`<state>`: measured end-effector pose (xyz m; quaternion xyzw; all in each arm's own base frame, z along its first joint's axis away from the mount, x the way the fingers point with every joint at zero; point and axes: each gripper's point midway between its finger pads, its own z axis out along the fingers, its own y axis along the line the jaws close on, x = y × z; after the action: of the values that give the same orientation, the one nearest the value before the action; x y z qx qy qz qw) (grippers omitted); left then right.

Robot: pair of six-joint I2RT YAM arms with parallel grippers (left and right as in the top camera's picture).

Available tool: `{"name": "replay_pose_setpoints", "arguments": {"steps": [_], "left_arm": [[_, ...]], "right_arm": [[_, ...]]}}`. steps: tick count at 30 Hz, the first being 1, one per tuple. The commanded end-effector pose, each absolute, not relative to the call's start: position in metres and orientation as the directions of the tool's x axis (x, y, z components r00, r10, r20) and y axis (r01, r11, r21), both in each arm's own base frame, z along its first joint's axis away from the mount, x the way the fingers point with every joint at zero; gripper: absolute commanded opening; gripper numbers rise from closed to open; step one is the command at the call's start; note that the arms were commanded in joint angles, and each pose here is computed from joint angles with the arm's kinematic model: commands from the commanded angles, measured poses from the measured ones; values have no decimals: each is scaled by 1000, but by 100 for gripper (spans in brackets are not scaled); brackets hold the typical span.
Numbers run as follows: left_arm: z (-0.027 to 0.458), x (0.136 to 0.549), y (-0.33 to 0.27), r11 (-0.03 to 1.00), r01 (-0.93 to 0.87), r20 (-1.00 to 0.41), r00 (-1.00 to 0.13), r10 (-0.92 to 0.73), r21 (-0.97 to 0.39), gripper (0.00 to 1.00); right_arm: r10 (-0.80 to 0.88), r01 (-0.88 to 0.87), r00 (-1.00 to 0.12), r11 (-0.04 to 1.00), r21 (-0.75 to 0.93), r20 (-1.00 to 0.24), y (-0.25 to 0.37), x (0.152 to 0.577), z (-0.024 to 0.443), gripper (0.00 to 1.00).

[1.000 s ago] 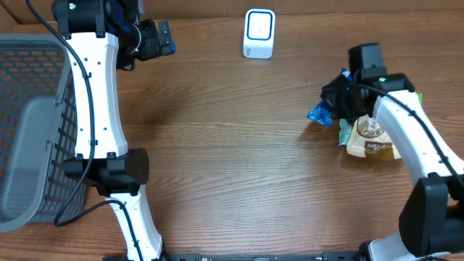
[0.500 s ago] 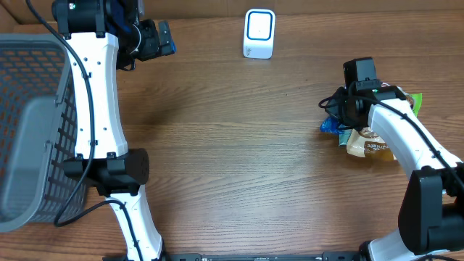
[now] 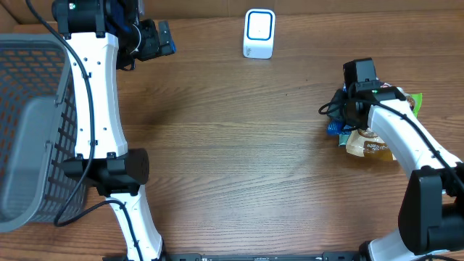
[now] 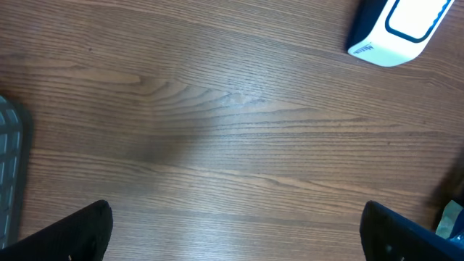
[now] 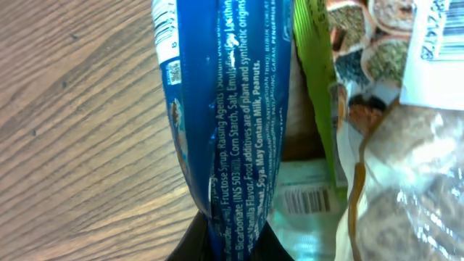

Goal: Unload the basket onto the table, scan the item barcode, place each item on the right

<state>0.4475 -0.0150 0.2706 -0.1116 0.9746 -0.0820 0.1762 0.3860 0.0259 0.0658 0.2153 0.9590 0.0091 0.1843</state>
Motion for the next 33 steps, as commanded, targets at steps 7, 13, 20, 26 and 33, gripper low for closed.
{"name": "replay_pose_setpoints", "arguments": {"steps": [7, 13, 20, 26, 33], "left_arm": [[275, 448, -16, 959, -195, -338, -905, -256, -204, 100], [275, 448, -16, 959, -195, -338, -905, -256, -204, 100], [275, 448, -16, 959, -195, -338, -905, -256, -204, 100], [275, 448, -16, 959, -195, -338, -905, -256, -204, 100], [275, 448, -16, 959, -195, -338, -905, -256, -204, 100]], "right_arm": [[373, 382, -854, 923, 48, -363, 19, 379, 49, 50], [375, 376, -842, 924, 77, -389, 22, 391, 67, 79], [380, 352, -789, 924, 152, -483, 28, 414, 169, 79], [269, 155, -813, 955, 253, -517, 57, 392, 268, 77], [250, 110, -800, 955, 276, -546, 55, 325, 348, 94]]}}
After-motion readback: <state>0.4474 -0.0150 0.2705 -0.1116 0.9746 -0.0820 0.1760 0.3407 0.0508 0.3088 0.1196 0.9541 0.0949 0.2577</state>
